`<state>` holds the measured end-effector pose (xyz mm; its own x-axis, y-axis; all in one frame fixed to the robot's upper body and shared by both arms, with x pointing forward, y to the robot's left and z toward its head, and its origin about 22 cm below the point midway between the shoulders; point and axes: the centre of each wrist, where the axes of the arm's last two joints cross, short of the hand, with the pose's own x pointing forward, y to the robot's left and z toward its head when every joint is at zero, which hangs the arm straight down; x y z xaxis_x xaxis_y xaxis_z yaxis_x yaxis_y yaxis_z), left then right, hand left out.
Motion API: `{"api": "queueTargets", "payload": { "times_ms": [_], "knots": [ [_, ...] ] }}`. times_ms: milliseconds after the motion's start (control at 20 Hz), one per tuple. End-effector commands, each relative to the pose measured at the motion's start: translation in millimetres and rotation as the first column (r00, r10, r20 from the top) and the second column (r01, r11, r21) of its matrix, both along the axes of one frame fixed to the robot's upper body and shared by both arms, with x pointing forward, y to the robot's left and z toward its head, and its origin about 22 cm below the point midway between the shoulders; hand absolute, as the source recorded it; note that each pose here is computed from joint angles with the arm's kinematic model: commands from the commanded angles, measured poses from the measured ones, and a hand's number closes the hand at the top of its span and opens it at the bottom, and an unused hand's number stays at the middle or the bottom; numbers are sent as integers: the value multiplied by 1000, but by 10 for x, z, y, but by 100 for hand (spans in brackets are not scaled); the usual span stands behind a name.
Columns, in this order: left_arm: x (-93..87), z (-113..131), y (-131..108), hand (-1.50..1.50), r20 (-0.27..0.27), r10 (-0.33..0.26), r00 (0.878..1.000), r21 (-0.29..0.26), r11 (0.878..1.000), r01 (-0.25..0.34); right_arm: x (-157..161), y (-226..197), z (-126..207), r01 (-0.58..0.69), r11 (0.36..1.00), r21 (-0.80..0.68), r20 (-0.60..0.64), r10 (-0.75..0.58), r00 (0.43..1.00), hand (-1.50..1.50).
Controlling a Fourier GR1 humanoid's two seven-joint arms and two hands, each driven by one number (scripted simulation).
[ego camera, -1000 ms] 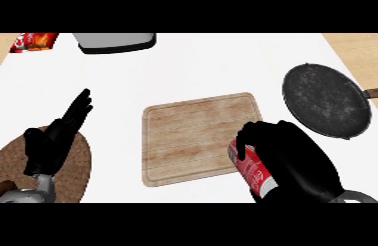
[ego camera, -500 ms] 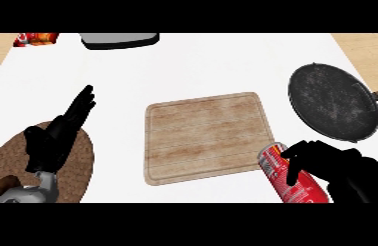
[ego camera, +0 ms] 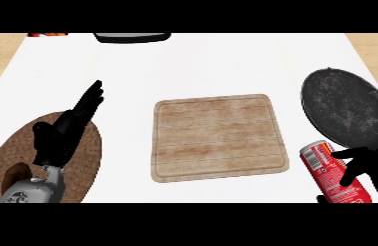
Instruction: Pick the can from the cutting board and place it in the pan
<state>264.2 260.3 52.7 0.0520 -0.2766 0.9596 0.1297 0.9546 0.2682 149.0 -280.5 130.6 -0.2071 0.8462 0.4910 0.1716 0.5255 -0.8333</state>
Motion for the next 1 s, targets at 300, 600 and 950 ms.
{"api": "queueTargets", "payload": {
  "times_ms": [300,600,950],
  "knots": [
    [250,22,-197,0,1,-59,998,-2,998,59,631,-800,-448,142,990,-11,103,-140,985,150],
    [223,-83,-60,0,12,-53,999,3,999,53,1137,-1246,-674,147,989,-19,118,-144,983,150],
    [116,-12,-38,0,2,-60,998,9,998,59,1548,-1354,-814,143,990,-8,123,-141,982,150]
  ]
}}
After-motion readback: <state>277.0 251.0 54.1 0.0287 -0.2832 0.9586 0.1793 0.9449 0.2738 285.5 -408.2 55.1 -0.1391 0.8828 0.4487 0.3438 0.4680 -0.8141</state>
